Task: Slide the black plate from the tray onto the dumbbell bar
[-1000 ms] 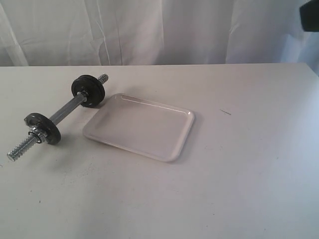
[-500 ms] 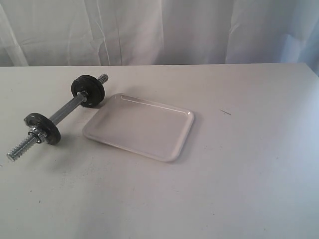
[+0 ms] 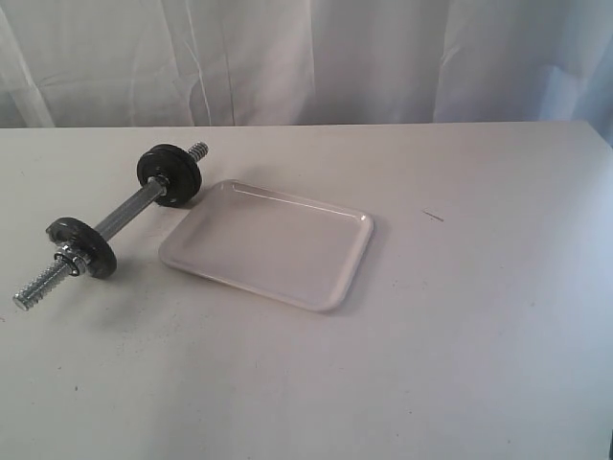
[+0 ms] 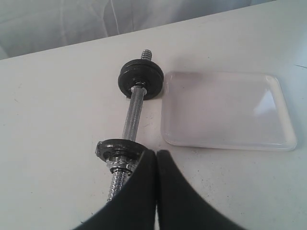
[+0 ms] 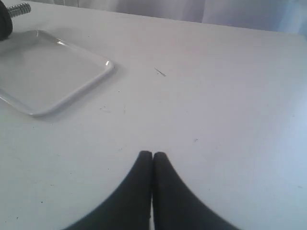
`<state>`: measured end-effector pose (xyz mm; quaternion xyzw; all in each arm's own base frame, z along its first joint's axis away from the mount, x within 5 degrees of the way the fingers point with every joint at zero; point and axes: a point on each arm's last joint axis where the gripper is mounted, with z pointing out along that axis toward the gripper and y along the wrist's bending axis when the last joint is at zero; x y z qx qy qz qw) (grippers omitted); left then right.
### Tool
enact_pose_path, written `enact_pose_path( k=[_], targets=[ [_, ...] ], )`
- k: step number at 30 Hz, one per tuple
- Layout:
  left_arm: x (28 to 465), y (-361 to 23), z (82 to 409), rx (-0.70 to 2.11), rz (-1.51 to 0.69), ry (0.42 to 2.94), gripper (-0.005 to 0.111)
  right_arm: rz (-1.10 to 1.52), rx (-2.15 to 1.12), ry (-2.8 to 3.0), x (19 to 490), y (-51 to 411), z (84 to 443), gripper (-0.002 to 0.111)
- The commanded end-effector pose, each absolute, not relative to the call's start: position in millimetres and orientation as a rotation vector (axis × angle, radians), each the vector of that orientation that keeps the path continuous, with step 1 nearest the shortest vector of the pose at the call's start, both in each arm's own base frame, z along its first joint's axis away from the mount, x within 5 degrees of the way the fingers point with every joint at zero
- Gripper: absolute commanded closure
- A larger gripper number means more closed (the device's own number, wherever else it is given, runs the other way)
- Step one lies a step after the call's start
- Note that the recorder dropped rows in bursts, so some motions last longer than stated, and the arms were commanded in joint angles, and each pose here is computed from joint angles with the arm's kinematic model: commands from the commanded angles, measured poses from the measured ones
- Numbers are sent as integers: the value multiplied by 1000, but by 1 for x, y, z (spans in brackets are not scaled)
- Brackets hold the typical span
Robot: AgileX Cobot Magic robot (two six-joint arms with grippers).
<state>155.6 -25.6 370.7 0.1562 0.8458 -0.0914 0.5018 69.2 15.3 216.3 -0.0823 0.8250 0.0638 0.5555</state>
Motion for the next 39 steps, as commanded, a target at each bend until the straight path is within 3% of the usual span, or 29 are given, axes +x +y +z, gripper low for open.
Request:
enact_pose_path(
  k=[1,9,30,35,39],
  targets=[
    [153,-26,370,370,-238,2047,107,145,-132,1895,61,11,201,108],
    [153,-26,370,370,-238,2047,107,129,-119,1887,59,10,180,108],
    [151,-33,364,421,-256,2049,107,151,-104,1858,60,10,182,108],
    [127,-20,347,497,-10,2037,107,152,-103,1858,60,10,182,108],
    [97,-18,324,488,19,1996,107,152,-103,1858,60,10,182,108]
  ],
)
